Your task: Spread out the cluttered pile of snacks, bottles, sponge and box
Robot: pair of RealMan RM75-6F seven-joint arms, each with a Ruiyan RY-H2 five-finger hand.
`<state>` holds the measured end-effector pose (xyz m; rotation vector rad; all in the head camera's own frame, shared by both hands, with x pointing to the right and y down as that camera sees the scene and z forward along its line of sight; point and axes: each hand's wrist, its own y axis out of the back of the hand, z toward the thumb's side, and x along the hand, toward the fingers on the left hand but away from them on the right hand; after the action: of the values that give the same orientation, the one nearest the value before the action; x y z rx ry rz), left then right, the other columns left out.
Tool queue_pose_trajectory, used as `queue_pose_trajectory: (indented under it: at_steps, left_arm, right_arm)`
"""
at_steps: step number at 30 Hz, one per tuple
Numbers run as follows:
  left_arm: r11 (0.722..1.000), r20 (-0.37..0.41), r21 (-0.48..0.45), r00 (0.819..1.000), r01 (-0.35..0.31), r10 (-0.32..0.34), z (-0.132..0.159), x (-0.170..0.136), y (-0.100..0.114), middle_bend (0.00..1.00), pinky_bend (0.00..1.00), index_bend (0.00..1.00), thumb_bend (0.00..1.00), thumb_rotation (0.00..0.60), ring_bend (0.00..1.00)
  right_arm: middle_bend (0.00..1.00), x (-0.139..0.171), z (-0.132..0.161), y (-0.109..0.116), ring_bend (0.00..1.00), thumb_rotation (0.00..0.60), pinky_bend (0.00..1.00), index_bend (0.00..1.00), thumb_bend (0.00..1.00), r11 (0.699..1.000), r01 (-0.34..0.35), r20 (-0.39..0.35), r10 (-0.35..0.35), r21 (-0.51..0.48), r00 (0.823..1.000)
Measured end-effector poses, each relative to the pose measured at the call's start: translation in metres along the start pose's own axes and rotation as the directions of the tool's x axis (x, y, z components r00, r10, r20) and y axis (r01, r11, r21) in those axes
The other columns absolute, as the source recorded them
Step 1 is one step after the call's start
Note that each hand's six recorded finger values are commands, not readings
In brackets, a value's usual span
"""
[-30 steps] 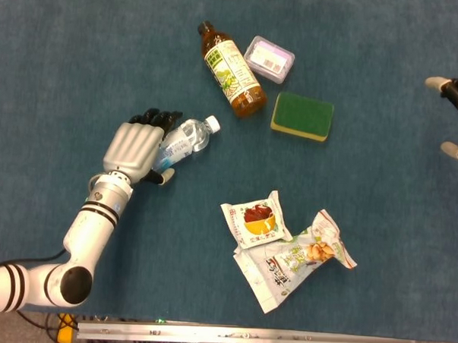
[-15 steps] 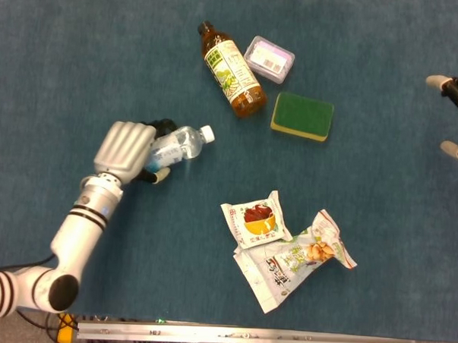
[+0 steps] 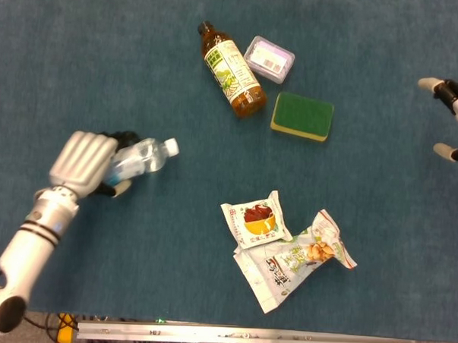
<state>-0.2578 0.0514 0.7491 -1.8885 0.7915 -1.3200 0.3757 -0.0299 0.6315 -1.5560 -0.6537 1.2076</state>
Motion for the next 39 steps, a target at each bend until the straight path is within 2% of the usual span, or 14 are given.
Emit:
queue_pose_trajectory:
  at_steps: [5,7,9,12,15,21,26,33,39]
  left_arm:
    - [0.999,-0.025,0.038,0.999,0.021,-0.020,-0.020,-0.017,-0.001,0.53,0.52,0.48,0.26,0.600,0.46]
    - [0.998,-0.033,0.047,0.999,0.034,-0.033,-0.025,-0.021,-0.002,0.49,0.50,0.44,0.26,0.600,0.41]
    - [0.997,-0.035,0.052,0.998,0.051,-0.050,-0.027,-0.023,-0.004,0.38,0.45,0.35,0.26,0.600,0.30]
    - [0.995,-0.037,0.058,0.996,0.077,-0.075,-0.029,-0.025,-0.006,0.25,0.40,0.22,0.26,0.600,0.18]
    - [0.995,-0.033,0.052,0.996,0.079,-0.078,-0.028,-0.025,-0.004,0.21,0.38,0.17,0.26,0.600,0.13]
    - [0.996,-0.024,0.048,0.997,0.076,-0.075,-0.026,-0.027,0.001,0.18,0.37,0.14,0.26,0.600,0.12]
    - [0.998,-0.018,0.037,0.999,0.048,-0.048,-0.025,-0.030,0.010,0.16,0.36,0.13,0.26,0.600,0.12]
    - [0.999,-0.004,0.037,1.000,-0.024,0.024,-0.022,-0.034,0.032,0.16,0.35,0.12,0.26,0.600,0.12]
    - [0.996,0.025,0.039,0.997,-0.079,0.078,-0.017,-0.030,0.051,0.16,0.33,0.12,0.26,0.600,0.12]
  right_arm:
    - [0.40,0.000,0.003,0.000,0.40,0.600,0.59,0.24,0.05,1.000,-0.001,-0.004,0.001,0.002,1.000]
    - [0.40,-0.001,0.004,0.000,0.40,0.600,0.59,0.24,0.05,1.000,-0.001,-0.004,0.001,0.003,1.000]
    - [0.40,-0.001,0.004,0.000,0.40,0.600,0.59,0.24,0.05,1.000,-0.002,-0.004,0.002,0.004,1.000]
    - [0.40,-0.001,0.005,0.000,0.40,0.600,0.59,0.24,0.05,1.000,-0.005,-0.004,0.005,0.005,1.000]
    - [0.40,-0.001,0.007,0.000,0.40,0.600,0.59,0.24,0.05,1.000,-0.007,-0.008,0.007,0.006,1.000]
    - [0.40,-0.002,0.011,0.002,0.39,0.600,0.58,0.24,0.05,1.000,-0.007,-0.017,0.007,0.003,1.000]
    - [0.37,-0.008,0.016,0.004,0.37,0.600,0.55,0.23,0.04,1.000,-0.015,-0.031,0.015,-0.011,0.999]
    - [0.28,-0.024,0.029,0.002,0.23,0.600,0.39,0.11,0.04,0.998,-0.042,-0.049,0.040,-0.047,0.998]
    - [0.22,-0.050,0.045,-0.006,0.17,0.597,0.29,0.06,0.01,0.992,-0.112,-0.078,0.107,-0.062,0.991]
